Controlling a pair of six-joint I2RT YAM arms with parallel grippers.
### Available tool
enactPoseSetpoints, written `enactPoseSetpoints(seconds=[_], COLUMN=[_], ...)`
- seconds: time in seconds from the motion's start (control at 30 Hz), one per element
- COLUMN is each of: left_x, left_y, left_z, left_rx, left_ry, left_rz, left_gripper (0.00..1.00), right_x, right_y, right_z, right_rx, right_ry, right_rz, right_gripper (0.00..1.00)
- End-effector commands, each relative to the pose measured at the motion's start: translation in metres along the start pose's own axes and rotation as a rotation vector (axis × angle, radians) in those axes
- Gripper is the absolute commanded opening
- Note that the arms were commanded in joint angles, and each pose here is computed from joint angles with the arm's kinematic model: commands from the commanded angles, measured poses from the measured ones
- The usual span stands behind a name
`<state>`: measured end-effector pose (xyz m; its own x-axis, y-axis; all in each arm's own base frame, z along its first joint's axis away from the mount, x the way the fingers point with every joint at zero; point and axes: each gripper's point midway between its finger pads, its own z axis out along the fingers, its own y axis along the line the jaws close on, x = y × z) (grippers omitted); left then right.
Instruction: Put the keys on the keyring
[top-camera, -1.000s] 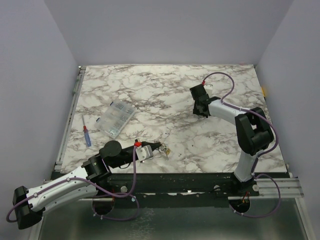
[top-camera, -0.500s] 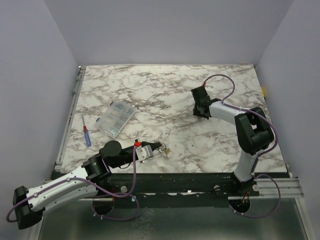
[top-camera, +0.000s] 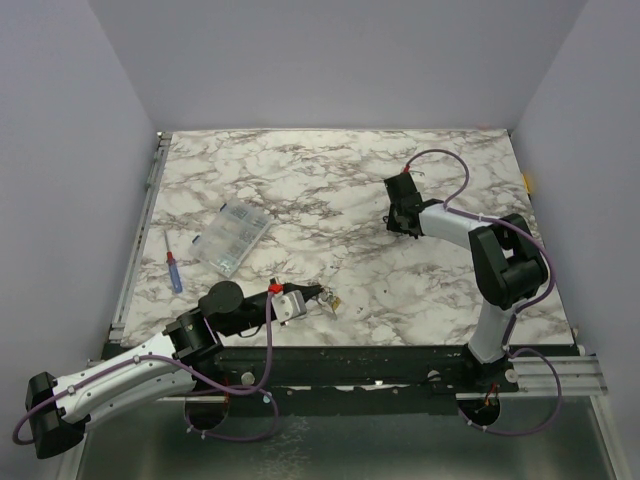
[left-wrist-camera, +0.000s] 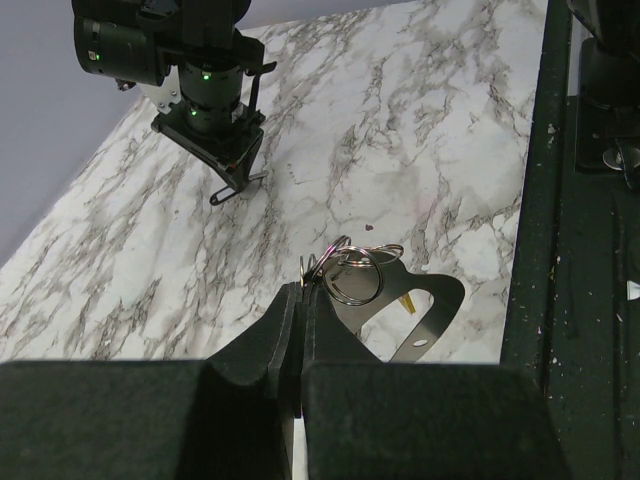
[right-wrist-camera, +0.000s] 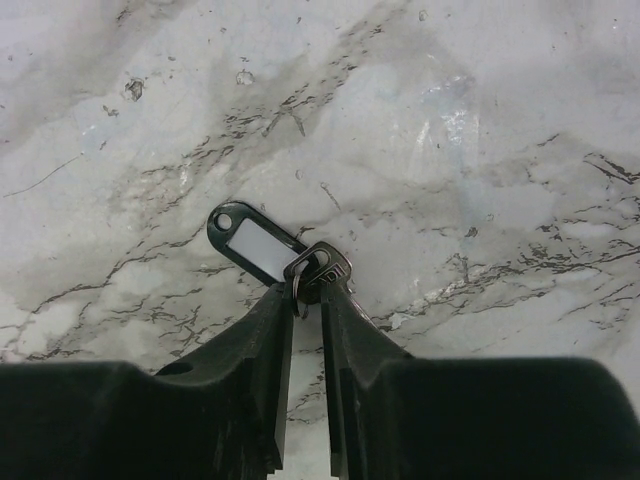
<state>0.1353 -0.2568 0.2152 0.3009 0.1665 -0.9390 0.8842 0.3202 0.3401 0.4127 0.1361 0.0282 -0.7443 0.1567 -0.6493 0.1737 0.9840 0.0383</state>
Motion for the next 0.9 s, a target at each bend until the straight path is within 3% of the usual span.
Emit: enactPoseSetpoints(seconds=[0.0, 0.27, 0.5, 0.87], left_x=[-0.007, -0.008, -0.008, -0.008], left_y=[0.0, 0.0, 0.0, -0.001], left_z=[0.0, 0.0, 0.0, 0.0], left_rx=[0.003, 0.004, 0.004, 0.006], left_ry=[-0.032, -0.034, -0.035, -0.034], left_rz=[0.013, 0.014, 0.013, 0.013], left_gripper=[0.0, 0.0, 0.0, 0.0], right_x=[0.0, -0.006, -0.01, -0.003], right_y=[0.002, -0.001, -0.002, -0.007], right_z=[0.006, 0.004, 0.004, 0.012], right_rx=[-0.005, 0.011, 0.029, 0.062], right_ry=[0.007, 0.004, 0.003, 0.025], right_rz=[-0.018, -0.054, -0.067, -0.083], right_gripper=[0.24, 0.17, 0.24, 0.24])
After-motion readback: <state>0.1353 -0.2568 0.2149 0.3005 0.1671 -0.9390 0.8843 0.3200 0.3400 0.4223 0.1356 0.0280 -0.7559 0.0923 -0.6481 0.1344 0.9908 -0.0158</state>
